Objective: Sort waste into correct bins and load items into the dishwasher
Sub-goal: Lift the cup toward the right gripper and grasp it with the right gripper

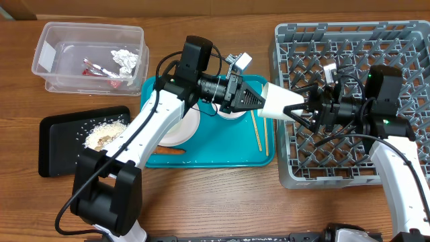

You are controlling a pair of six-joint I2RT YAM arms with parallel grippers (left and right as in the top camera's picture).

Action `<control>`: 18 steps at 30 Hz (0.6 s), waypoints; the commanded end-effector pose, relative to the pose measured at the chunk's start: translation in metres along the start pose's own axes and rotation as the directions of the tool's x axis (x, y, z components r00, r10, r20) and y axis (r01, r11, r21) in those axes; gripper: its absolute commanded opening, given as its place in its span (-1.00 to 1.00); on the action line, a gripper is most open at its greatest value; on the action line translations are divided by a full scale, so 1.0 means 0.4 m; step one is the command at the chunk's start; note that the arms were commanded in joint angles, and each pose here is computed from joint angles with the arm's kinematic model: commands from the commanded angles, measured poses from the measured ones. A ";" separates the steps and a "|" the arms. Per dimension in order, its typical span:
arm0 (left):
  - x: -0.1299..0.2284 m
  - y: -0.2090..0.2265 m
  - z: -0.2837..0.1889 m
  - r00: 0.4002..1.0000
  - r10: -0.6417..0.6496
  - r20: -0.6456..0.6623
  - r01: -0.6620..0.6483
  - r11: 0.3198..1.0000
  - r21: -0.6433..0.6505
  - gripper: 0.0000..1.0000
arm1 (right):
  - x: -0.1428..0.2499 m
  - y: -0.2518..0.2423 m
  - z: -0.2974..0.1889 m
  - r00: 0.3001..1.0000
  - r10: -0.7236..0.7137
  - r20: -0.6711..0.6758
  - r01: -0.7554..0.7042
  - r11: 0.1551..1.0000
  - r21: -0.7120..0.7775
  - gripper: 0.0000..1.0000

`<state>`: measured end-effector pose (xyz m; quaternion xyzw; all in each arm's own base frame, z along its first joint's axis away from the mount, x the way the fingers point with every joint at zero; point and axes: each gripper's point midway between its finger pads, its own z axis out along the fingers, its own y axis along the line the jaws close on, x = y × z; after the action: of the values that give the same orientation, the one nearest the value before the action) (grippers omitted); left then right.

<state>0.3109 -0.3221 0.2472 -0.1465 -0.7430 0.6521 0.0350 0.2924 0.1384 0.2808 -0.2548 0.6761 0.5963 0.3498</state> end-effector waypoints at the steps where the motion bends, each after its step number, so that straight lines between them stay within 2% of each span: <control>1: -0.033 -0.001 0.005 0.999 0.002 0.045 0.000 1.000 -0.031 -0.92 | -0.012 0.025 0.002 1.000 -0.018 -0.002 0.018 0.999 -0.043 0.61; 6: -0.053 -0.020 0.005 0.998 0.015 0.066 -0.014 1.000 -0.016 -0.92 | -0.011 0.025 0.002 1.000 -0.015 -0.002 0.015 0.999 -0.043 0.61; 10: -0.053 -0.021 0.005 0.998 0.015 0.066 -0.014 1.000 -0.015 -0.92 | -0.011 0.025 0.002 1.000 -0.015 -0.002 0.015 0.999 -0.043 0.51; 18: -0.052 -0.021 0.007 0.998 0.015 0.064 -0.014 1.000 -0.015 -0.92 | -0.016 0.025 0.002 0.999 -0.039 0.000 0.039 0.998 -0.043 0.50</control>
<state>0.3223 -0.3263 0.2582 -0.1429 -0.7385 0.6588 0.0149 0.2941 0.1379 0.2790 -0.2511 0.6802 0.5931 0.3500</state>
